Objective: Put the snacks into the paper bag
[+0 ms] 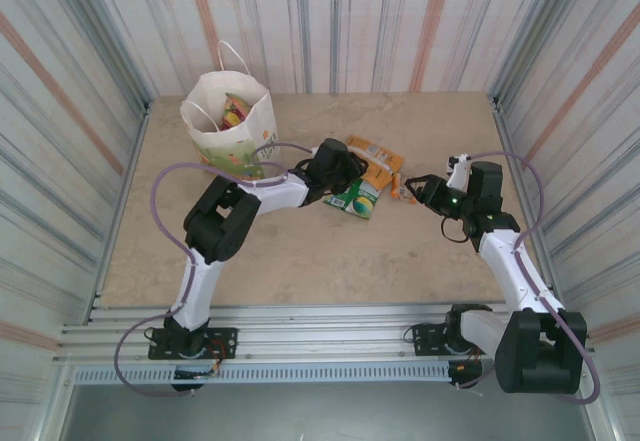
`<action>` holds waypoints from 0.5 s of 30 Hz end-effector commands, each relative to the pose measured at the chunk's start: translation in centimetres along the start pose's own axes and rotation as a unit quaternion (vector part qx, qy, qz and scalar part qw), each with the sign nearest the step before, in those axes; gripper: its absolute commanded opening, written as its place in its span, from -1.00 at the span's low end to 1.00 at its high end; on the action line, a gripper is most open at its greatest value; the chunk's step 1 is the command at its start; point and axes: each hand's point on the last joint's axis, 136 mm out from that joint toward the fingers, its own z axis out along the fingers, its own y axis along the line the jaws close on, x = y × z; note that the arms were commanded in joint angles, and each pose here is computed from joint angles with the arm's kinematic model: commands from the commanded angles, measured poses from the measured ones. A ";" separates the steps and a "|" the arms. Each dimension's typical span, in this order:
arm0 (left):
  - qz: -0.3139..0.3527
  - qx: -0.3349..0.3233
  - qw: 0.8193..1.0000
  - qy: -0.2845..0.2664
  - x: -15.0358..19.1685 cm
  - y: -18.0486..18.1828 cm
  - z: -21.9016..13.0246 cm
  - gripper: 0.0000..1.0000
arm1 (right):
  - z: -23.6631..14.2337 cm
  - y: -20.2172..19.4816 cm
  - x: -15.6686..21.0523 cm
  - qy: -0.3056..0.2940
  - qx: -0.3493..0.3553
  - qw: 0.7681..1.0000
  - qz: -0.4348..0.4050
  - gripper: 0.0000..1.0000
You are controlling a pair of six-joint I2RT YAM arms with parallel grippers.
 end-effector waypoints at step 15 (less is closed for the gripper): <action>0.009 0.037 0.999 0.009 -1.7 -2.4 2.4 -0.71 | -0.4 -1.5 0.2 0.000 0.000 1.000 0.006 0.05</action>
